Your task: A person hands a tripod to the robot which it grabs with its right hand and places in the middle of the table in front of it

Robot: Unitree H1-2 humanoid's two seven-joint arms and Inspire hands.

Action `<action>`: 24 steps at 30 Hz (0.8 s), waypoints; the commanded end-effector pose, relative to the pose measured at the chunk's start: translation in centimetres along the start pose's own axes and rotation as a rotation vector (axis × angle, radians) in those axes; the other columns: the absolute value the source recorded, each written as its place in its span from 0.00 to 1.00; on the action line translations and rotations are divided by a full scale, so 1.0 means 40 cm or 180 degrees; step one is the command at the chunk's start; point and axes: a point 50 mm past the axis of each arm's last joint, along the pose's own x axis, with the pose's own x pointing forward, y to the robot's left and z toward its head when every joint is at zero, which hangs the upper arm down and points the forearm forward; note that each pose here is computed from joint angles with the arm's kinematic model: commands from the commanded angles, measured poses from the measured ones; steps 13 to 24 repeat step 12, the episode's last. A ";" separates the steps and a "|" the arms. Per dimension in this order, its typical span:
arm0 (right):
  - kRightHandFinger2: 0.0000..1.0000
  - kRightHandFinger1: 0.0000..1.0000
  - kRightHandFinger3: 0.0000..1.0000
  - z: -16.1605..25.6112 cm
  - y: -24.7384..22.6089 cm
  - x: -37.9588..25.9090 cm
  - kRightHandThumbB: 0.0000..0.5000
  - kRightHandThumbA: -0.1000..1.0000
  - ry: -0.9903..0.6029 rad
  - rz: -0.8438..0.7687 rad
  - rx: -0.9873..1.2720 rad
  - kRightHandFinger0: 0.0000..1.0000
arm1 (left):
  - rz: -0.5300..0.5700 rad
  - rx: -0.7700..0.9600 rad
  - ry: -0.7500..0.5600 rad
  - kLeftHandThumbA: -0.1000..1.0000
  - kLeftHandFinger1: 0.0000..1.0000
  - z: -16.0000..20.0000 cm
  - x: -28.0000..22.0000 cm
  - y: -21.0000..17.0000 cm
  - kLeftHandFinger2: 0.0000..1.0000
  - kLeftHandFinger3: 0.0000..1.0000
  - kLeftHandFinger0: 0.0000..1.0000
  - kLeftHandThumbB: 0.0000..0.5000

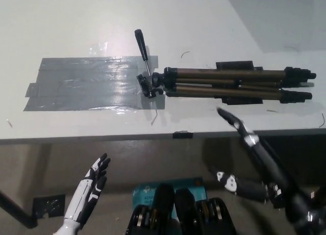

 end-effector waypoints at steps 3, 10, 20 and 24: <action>1.00 1.00 1.00 -0.109 0.044 -0.058 0.27 0.58 -0.0057 -0.1099 0.0119 1.00 | -0.0009 0.0066 -0.0085 0.99 1.00 0.007 -0.017 0.012 1.00 1.00 1.00 0.58; 1.00 1.00 1.00 -0.211 0.084 -0.076 0.34 0.54 0.0281 -0.0980 0.0094 1.00 | -0.0050 0.0073 -0.0048 1.00 1.00 -0.006 -0.052 -0.001 1.00 1.00 1.00 0.57; 1.00 1.00 1.00 -0.221 0.089 -0.076 0.35 0.53 0.0309 -0.0960 0.0078 1.00 | -0.0043 0.0059 -0.0036 0.99 1.00 -0.007 -0.055 0.001 1.00 1.00 1.00 0.58; 1.00 1.00 1.00 -0.221 0.089 -0.076 0.35 0.53 0.0309 -0.0960 0.0078 1.00 | -0.0043 0.0059 -0.0036 0.99 1.00 -0.007 -0.055 0.001 1.00 1.00 1.00 0.58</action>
